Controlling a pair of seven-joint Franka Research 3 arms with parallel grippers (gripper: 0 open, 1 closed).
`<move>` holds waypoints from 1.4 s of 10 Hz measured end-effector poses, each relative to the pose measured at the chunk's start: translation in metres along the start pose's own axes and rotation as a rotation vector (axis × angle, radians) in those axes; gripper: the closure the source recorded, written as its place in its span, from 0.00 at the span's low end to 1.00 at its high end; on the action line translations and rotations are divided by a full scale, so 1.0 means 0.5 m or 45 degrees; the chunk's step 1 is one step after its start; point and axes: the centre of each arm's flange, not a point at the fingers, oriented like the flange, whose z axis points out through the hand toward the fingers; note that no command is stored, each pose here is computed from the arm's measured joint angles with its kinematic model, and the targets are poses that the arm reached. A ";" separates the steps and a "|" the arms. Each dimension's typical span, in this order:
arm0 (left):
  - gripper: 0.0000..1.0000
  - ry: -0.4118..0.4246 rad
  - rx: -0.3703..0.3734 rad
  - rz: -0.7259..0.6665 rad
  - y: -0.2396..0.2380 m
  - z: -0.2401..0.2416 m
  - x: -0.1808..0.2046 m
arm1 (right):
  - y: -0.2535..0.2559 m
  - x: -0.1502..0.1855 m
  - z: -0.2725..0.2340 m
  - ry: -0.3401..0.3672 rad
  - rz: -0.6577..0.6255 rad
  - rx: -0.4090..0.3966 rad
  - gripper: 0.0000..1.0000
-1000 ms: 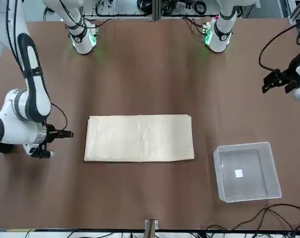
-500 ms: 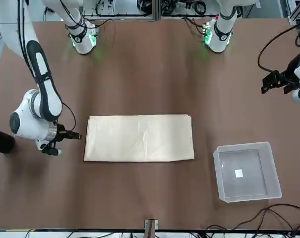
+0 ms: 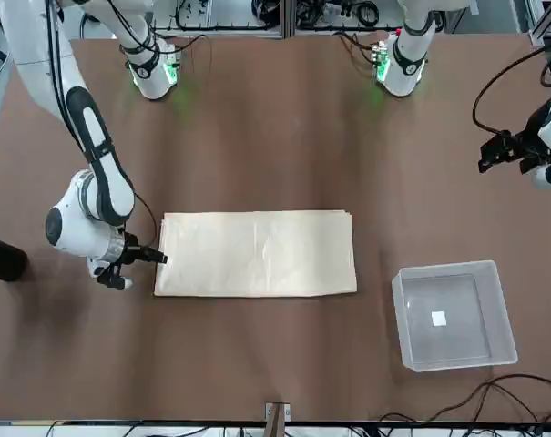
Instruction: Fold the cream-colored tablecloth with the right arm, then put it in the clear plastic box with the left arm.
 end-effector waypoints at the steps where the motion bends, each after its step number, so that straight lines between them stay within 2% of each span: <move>1: 0.00 0.000 0.000 0.000 0.000 0.000 0.000 | 0.004 -0.001 0.010 -0.009 0.003 -0.002 0.00; 5: 0.00 0.000 0.000 0.003 0.002 0.000 0.000 | 0.000 -0.009 0.075 0.020 -0.004 -0.020 0.00; 12: 0.00 -0.009 0.001 0.008 0.007 0.008 0.004 | -0.012 -0.028 0.099 -0.008 -0.018 -0.025 0.00; 14: 0.00 -0.011 0.001 0.008 0.007 0.010 0.005 | -0.013 -0.030 0.101 -0.011 -0.020 -0.026 0.04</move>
